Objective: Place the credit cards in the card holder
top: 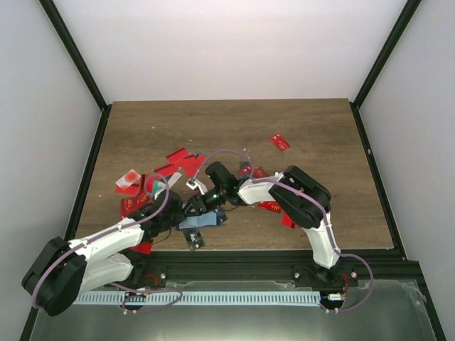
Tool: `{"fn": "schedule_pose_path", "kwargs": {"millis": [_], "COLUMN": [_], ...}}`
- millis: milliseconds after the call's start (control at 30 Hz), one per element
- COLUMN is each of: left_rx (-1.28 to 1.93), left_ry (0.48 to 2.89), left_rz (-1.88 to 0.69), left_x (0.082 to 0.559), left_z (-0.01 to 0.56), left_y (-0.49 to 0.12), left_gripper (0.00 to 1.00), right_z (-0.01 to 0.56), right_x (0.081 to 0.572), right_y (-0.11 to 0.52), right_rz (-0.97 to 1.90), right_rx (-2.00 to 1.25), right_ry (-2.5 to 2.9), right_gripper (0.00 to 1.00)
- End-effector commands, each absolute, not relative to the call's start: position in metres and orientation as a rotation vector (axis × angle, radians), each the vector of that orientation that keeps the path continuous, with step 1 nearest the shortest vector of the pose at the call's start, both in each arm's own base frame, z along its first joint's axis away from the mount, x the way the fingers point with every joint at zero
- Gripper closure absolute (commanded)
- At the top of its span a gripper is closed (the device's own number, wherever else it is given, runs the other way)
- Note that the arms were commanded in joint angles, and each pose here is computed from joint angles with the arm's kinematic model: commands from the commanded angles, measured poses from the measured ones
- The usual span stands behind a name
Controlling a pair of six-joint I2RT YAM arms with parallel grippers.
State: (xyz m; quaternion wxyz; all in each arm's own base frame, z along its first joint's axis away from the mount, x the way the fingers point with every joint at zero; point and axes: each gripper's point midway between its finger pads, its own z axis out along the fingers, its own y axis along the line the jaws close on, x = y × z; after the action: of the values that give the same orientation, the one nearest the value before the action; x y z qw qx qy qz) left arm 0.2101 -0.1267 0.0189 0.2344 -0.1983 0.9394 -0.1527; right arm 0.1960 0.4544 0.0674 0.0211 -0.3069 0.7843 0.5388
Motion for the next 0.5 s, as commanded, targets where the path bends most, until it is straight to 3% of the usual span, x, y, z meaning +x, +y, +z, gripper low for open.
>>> {"fn": "schedule_pose_path", "kwargs": {"millis": [0, 200, 467], "left_rx": [-0.499, -0.449, -0.298], "left_ry": [2.688, 2.703, 2.549], "left_rz": [-0.419, -0.472, -0.702], "left_x": [0.190, 0.192, 0.200], "left_z": [-0.009, -0.007, 0.042], "left_y": [-0.123, -0.130, -0.152], "left_gripper": [0.96, 0.96, 0.92], "right_z": [0.073, 0.061, 0.063], "right_x": [0.190, 0.188, 0.194], "right_y": [0.473, 0.473, 0.468], "right_rz": [1.736, 1.713, 1.734], "right_rx": [-1.035, -1.035, -1.026], "right_ry": [2.357, 2.385, 2.352], "right_gripper": [0.46, 0.46, 0.47]}}
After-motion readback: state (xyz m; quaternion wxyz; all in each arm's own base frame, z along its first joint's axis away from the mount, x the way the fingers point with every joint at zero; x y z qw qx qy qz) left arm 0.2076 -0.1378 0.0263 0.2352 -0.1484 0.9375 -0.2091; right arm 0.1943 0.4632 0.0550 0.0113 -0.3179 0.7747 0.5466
